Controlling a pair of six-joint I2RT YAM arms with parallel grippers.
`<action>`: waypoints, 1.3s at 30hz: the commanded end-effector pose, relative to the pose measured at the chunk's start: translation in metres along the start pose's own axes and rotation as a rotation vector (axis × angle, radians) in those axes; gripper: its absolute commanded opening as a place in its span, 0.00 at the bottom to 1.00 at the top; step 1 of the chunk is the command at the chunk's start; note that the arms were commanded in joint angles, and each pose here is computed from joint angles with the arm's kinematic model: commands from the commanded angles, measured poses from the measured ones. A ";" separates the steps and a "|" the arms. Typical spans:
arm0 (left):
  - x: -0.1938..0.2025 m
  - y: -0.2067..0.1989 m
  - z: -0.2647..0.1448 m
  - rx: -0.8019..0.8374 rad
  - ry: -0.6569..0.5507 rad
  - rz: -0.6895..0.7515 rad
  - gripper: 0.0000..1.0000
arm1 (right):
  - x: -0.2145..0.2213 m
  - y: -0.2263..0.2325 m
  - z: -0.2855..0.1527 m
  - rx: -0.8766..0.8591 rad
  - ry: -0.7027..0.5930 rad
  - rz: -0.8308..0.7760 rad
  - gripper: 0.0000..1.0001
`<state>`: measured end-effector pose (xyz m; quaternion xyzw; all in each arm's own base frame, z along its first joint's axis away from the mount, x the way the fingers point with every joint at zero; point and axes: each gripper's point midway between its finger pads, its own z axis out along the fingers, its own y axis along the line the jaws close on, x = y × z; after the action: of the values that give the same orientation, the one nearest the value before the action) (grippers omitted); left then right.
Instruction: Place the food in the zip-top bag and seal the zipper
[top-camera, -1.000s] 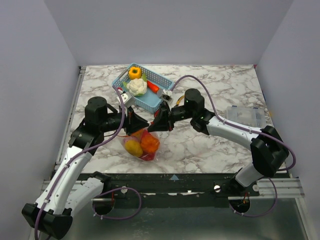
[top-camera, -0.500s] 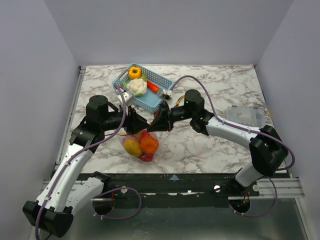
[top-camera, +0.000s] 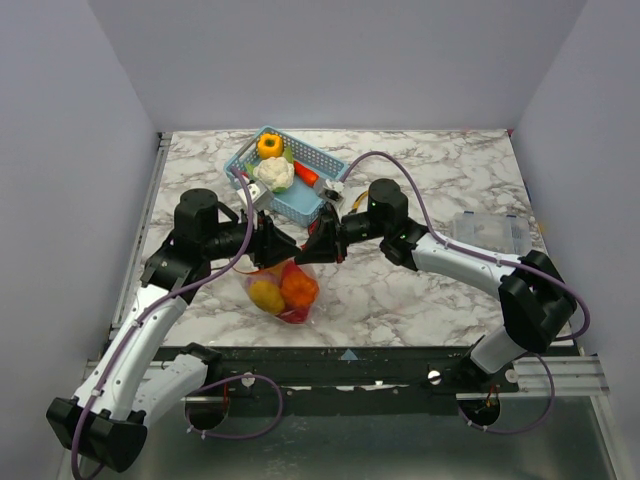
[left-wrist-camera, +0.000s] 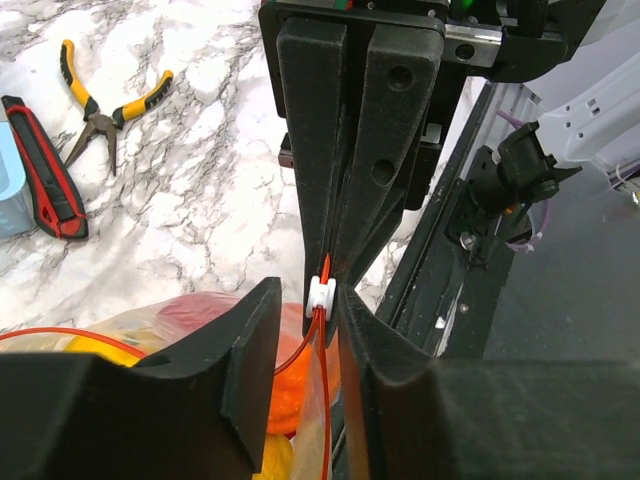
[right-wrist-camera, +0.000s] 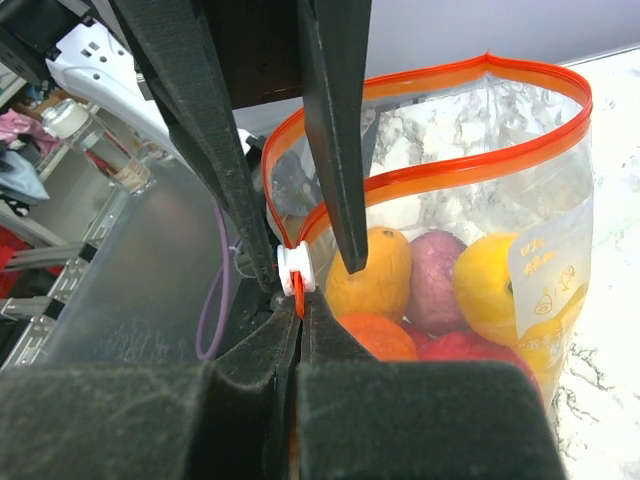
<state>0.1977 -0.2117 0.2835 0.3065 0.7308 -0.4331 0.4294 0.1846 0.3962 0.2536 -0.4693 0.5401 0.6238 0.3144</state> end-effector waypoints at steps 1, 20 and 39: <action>-0.014 -0.009 0.000 0.042 -0.029 0.032 0.26 | -0.009 0.004 0.000 0.013 -0.015 -0.031 0.00; 0.012 0.013 -0.007 -0.082 0.065 0.010 0.00 | -0.024 0.002 -0.033 0.167 -0.338 0.161 0.00; -0.011 -0.033 -0.007 0.166 -0.041 0.049 0.00 | -0.003 0.019 -0.022 -0.091 -0.111 0.062 0.78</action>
<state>0.1788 -0.2171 0.2925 0.3327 0.7040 -0.4677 0.4182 0.1741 0.3675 0.2593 -0.3994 0.5262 0.6919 0.2914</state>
